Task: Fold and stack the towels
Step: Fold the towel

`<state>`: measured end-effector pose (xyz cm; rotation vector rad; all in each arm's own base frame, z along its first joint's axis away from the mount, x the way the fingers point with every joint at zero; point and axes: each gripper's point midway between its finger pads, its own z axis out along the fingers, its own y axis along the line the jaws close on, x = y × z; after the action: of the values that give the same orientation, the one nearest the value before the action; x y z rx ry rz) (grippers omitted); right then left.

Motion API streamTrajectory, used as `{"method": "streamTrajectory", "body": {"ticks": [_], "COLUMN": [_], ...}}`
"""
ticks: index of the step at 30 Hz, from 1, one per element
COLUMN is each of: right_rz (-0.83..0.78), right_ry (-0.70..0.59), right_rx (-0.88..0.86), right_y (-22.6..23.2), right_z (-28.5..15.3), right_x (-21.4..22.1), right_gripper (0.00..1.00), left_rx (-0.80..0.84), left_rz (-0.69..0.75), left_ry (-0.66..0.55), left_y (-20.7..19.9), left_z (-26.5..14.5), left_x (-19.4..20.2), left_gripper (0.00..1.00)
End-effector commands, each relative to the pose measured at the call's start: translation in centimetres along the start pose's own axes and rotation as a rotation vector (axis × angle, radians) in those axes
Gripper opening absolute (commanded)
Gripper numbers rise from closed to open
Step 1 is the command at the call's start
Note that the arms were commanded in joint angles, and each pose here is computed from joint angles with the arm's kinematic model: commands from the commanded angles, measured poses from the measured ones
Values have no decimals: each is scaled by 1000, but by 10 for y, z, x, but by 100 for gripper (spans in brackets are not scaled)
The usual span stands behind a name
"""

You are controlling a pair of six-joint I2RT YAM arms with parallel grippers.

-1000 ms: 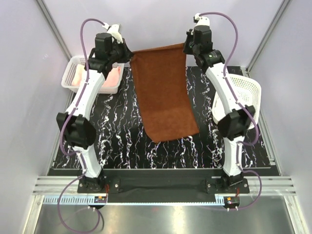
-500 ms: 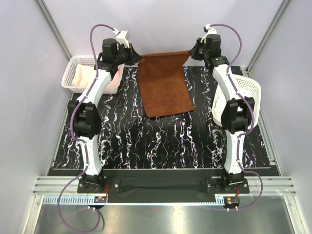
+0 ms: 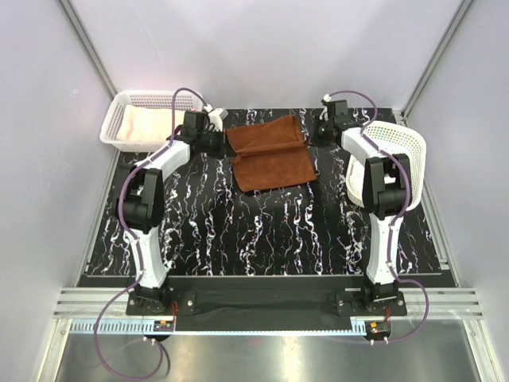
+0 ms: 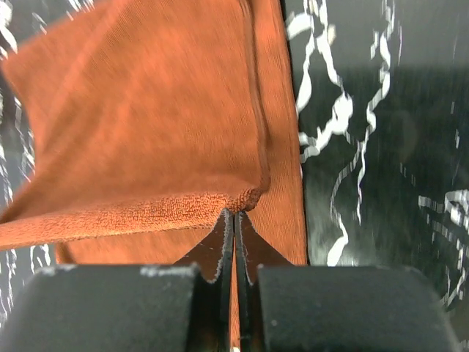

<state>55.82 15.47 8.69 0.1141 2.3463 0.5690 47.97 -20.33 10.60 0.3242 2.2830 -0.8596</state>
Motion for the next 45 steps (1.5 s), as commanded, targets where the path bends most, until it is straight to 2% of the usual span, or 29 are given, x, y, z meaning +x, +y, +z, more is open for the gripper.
{"method": "streamTrajectory", "body": {"ticks": [1, 8, 13, 16, 19, 21, 25, 29, 35, 40, 45], "right_rz": [-30, -22, -19, -27, -33, -31, 0, 47, 24, 26, 49], "right_ry": [-49, 51, 76, 107, 139, 143, 162, 161, 185, 234, 276], "right_rx": [-37, 32, 54, 86, 135, 156, 197, 205, 207, 206, 218], "right_y": [20, -4, -10, -20, -29, -30, -29, -24, -29, -34, -41], "right_z": [-41, -47, -52, -51, -55, -62, -78, -78, -56, -45, -43], "right_x": [-21, 26, 39, 50, 58, 57, 56, 46, 43, 54, 77], "right_gripper": [0, 0, 0, 2, 9, 20, 36, 45, 54, 54, 49], "left_rx": [44, 25, -3, -20, -19, -23, -73, -215, -278, -304, -370], "left_rz": [118, 148, 133, 127, 126, 119, 66, -140, -296, -299, -311], "left_ry": [-63, 40, 115, 163, 184, 174, 123, 137, 160, 177, 228], "left_y": [-33, -46, -46, -50, -62, -69, -70, -44, -34, -42, -38], "left_z": [-31, -26, -17, -13, -17, -21, -35, -32, -18, -8, 2], "left_x": [-25, 17, 49, 70, 83, 84, 76, 86, 105, 126, 151], "left_gripper": [0, 0, 3, 17, 39, 53, 65, 65, 66, 66, 66]}}
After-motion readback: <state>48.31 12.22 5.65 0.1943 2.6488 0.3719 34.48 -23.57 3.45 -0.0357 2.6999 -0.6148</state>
